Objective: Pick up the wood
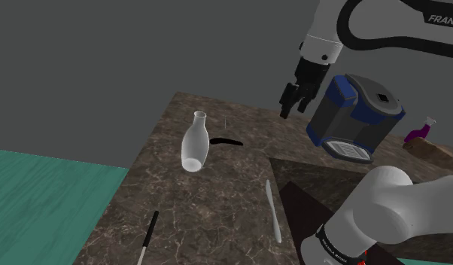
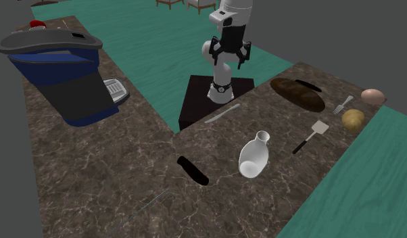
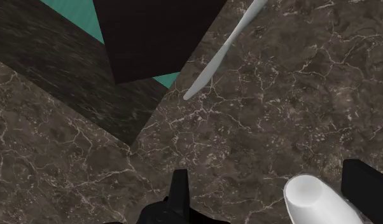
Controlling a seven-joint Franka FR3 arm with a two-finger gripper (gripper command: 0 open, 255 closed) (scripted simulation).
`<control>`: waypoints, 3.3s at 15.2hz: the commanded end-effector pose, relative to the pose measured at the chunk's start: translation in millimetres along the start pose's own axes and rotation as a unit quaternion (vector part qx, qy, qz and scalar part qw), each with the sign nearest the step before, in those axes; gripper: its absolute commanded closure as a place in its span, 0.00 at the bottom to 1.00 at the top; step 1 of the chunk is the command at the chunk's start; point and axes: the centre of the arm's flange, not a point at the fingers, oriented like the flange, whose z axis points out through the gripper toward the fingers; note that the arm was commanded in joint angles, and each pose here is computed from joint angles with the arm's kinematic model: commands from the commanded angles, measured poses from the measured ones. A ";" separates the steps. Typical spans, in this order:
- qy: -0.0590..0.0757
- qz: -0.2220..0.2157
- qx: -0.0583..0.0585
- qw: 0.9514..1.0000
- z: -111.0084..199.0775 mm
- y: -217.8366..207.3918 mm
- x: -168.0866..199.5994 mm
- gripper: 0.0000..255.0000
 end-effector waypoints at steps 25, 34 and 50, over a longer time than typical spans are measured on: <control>0.013 -0.317 0.039 0.947 220.2 92.3 208.6 0.00; 0.018 -0.430 0.053 0.901 302.2 85.2 296.0 0.00; 0.018 -0.439 0.054 0.897 349.2 81.6 303.1 1.00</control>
